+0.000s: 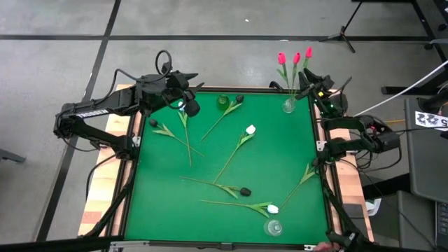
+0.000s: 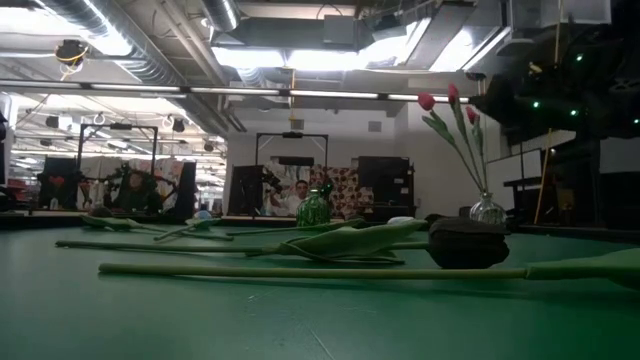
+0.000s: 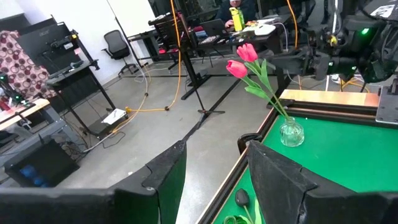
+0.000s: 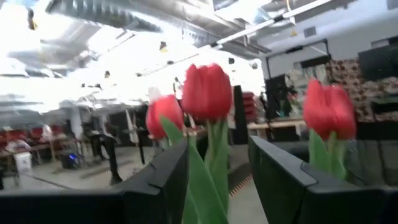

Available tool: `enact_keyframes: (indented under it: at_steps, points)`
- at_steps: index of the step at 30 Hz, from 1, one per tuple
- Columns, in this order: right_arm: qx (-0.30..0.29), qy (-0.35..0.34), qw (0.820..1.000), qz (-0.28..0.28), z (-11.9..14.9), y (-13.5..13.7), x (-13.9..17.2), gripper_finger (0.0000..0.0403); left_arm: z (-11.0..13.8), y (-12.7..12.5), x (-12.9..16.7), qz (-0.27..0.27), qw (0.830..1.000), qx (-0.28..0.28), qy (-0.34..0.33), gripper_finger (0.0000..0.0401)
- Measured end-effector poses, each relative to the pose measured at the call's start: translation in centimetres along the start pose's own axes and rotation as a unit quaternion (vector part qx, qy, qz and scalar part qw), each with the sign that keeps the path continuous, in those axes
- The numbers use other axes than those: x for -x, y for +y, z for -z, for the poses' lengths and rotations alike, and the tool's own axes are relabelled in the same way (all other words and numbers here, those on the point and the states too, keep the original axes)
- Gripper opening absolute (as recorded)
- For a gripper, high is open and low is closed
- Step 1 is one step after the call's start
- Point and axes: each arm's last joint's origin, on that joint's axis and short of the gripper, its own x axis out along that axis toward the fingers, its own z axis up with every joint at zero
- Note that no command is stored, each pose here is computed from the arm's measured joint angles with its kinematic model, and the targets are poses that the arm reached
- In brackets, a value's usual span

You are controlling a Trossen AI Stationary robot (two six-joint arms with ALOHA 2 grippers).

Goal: Sort flowers into vase by color
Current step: Put the black tulip into the green vase

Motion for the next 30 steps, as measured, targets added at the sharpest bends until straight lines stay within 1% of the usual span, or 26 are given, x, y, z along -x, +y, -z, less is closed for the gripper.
enact_keyframes:
  at_steps: [3,6,8,10,12,16,18,20,22,25,27,30]
  points:
    - [-0.018,-0.017,0.999,-0.04,-1.0,0.5,0.0,0.0166,0.0,0.0,0.0,0.0,1.0,0.0,0.0,0.0169]
    - [-0.045,-0.023,0.994,-0.102,-2.1,1.1,-0.1,0.0166,0.0,0.0,0.0,0.0,1.0,0.0,0.0,0.0169]
    - [-0.072,-0.02,0.986,-0.147,-2.9,1.5,-0.1,0.0166,0.0,0.0,0.0,0.0,1.0,0.0,0.0,0.0169]
    - [-0.105,-0.012,0.976,-0.193,-3.7,2.0,-0.1,0.0166,0.0,-0.1,0.0,0.009,1.0,0.0,-0.002,0.0169]
    - [-0.142,0.004,0.961,-0.235,-4.4,2.5,0.0,0.0166,0.0,-0.2,0.0,0.031,0.999,-0.002,-0.006,0.0169]
    - [-0.208,0.045,0.931,-0.297,-4.9,4.6,-0.5,0.0166,0.0,-0.5,0.0,0.074,0.997,-0.007,-0.01,0.0169]
    - [-0.232,0.078,0.915,-0.32,-4.9,5.9,-1.2,0.0166,0.3,-0.5,0.0,0.084,0.996,-0.013,0.0,0.0169]
    - [-0.251,0.12,0.901,-0.333,-4.9,7.5,-2.2,0.0166,0.5,-0.6,0.0,0.087,0.996,-0.011,0.012,0.0169]
    - [-0.258,0.163,0.888,-0.343,-5.0,9.3,-3.3,0.0166,0.8,-0.6,0.1,0.09,0.996,0.0,0.028,0.0169]
    - [-0.247,0.217,0.877,-0.351,-6.0,12.2,-4.7,0.0166,1.8,-0.9,-0.1,0.092,0.993,0.017,0.076,0.0168]
    - [-0.224,0.246,0.877,-0.347,-7.0,14.0,-5.3,0.0166,2.8,-1.4,-0.5,0.092,0.988,0.029,0.123,0.0168]
    - [-0.179,0.279,0.887,-0.322,-8.9,15.9,-5.9,0.0166,4.2,-2.4,-1.6,0.087,0.977,0.045,0.188,0.0168]
